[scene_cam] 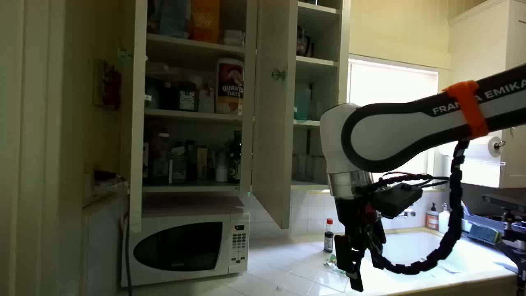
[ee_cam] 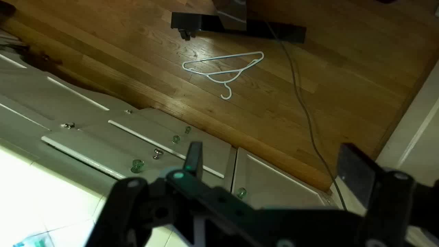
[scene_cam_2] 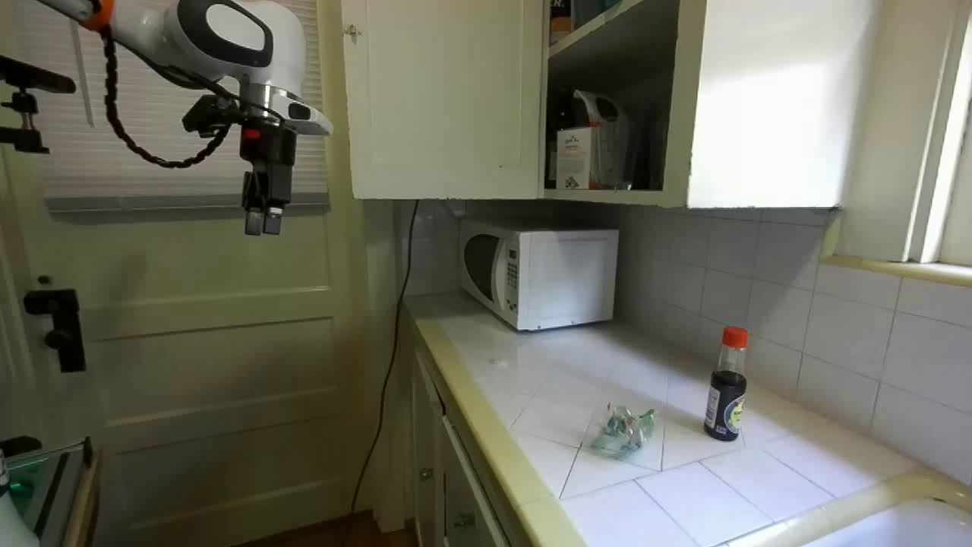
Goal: Close the top right cabinet door
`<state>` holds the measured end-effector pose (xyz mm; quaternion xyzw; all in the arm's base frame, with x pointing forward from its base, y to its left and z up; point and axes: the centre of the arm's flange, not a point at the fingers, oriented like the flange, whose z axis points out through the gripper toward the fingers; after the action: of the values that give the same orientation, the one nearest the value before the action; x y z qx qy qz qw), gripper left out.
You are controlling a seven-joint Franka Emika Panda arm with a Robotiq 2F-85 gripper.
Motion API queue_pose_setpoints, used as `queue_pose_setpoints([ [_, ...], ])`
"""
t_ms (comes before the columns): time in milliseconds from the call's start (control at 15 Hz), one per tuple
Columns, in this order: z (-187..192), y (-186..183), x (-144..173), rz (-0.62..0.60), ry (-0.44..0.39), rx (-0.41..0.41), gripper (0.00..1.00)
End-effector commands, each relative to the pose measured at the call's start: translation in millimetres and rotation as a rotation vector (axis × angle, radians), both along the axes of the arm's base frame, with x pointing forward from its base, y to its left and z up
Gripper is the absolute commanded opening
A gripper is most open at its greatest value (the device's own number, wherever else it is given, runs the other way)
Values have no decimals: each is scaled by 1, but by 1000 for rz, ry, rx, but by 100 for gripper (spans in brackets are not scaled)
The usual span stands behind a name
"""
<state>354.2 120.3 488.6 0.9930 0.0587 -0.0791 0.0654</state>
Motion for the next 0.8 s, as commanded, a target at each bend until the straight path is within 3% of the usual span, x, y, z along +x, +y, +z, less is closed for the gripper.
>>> queue_pose_setpoints([
  [0, 0, 0, 0, 0, 0, 0, 100],
  [733, -2, 6, -3, -1, 4, -7, 100],
])
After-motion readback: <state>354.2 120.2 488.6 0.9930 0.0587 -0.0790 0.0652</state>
